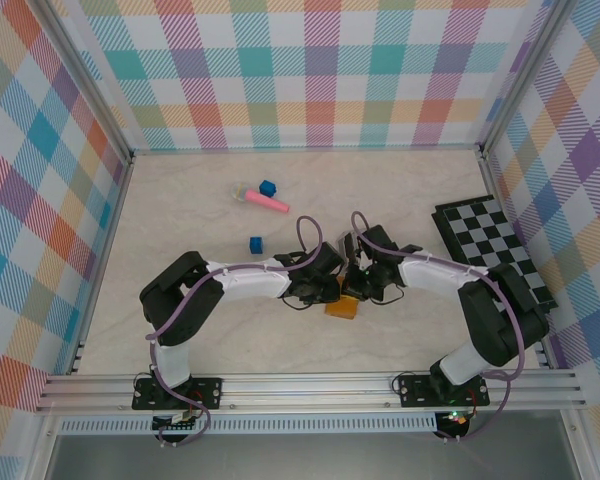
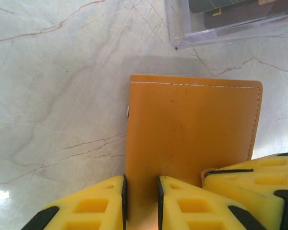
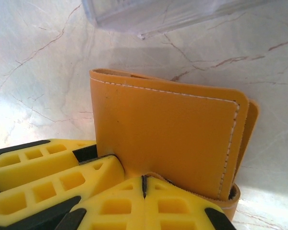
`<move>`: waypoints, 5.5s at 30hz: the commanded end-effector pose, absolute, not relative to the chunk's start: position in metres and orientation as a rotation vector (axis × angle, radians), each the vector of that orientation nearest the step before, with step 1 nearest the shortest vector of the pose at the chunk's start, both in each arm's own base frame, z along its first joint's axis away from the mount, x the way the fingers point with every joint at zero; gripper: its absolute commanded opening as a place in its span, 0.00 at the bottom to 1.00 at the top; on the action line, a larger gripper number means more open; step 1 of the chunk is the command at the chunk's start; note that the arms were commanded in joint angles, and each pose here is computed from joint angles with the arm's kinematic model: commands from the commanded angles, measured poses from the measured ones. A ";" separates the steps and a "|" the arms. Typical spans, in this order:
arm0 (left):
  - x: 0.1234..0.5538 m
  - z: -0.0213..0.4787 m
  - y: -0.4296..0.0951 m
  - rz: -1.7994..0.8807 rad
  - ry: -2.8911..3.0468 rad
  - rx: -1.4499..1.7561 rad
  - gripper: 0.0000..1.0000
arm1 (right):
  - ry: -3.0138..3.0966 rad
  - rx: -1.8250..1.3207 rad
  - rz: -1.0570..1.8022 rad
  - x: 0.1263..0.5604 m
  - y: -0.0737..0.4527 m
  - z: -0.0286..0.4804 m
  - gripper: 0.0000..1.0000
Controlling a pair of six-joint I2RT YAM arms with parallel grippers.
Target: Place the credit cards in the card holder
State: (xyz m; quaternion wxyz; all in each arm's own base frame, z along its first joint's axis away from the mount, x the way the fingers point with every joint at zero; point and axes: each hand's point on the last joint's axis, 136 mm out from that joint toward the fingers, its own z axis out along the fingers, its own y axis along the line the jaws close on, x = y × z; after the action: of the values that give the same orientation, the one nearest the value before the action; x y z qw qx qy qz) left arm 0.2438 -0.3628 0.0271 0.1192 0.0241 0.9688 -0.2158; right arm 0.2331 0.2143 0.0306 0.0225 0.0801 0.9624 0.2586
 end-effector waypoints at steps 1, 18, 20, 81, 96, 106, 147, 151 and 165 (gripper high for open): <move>0.220 -0.005 -0.344 -0.501 2.942 0.096 0.21 | 3.135 0.450 0.461 0.194 0.164 -0.018 0.00; 0.221 -0.003 -0.344 -0.494 2.933 0.105 0.20 | 2.914 0.245 0.818 0.251 0.215 0.065 0.07; 0.221 -0.003 -0.344 -0.496 2.932 0.103 0.20 | 2.900 0.237 0.814 0.253 0.215 0.070 0.07; 0.221 -0.005 -0.348 -0.502 2.946 0.111 0.19 | 3.071 0.273 0.647 0.237 0.204 0.032 0.00; 0.221 -0.004 -0.345 -0.488 2.942 0.108 0.19 | 3.075 0.249 0.671 0.232 0.210 0.039 0.00; 0.221 -0.004 -0.345 -0.493 2.941 0.108 0.19 | 3.068 0.205 0.703 0.235 0.215 0.054 0.00; 0.220 -0.009 -0.341 -0.461 2.955 0.095 0.18 | 3.155 0.518 0.605 0.204 0.176 -0.015 0.00; 0.219 -0.011 -0.340 -0.453 2.960 0.090 0.17 | 3.169 0.602 0.593 0.195 0.161 -0.025 0.00; 0.219 -0.011 -0.341 -0.460 2.964 0.098 0.17 | 2.983 0.138 0.826 0.240 0.216 0.049 0.00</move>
State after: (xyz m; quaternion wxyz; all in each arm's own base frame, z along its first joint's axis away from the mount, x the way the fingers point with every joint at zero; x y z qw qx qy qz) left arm 0.2446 -0.3640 0.0267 0.1197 0.0244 0.9685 -0.2168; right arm 0.2426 0.2126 0.0396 0.0234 0.0813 0.9519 0.2946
